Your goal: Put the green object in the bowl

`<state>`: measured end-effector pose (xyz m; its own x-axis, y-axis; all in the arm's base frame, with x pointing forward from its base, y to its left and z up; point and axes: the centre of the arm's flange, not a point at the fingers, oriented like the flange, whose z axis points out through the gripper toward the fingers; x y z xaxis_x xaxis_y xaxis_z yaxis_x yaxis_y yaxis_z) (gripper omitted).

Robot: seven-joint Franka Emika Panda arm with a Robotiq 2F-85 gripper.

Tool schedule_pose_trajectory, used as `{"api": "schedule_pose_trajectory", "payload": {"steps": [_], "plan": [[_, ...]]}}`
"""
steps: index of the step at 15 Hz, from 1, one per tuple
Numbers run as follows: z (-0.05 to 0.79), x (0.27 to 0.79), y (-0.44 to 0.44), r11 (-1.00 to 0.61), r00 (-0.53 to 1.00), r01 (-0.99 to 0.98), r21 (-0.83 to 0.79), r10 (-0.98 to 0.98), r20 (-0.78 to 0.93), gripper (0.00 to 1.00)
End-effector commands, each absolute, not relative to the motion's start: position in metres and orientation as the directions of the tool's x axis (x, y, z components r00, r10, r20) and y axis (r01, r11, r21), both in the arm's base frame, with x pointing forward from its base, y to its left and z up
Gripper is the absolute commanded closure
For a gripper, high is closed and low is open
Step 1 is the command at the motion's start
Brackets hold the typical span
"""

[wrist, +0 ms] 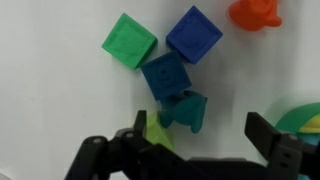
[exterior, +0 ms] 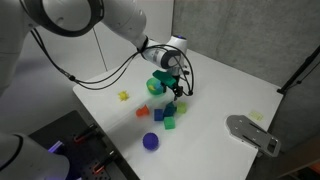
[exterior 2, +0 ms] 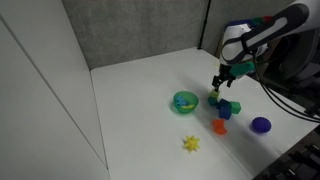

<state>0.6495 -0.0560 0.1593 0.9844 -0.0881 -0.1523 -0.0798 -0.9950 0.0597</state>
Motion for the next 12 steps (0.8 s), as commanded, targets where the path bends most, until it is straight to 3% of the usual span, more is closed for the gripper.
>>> {"api": "schedule_pose_trajectory", "payload": {"steps": [1, 12], "plan": [[0.131, 0.680, -0.057, -0.993, 0.985, -0.075, 0.093, -0.089, -0.151, 0.00], [0.060, 0.705, -0.047, -0.995, 0.979, -0.044, 0.092, -0.062, -0.196, 0.00]]}}
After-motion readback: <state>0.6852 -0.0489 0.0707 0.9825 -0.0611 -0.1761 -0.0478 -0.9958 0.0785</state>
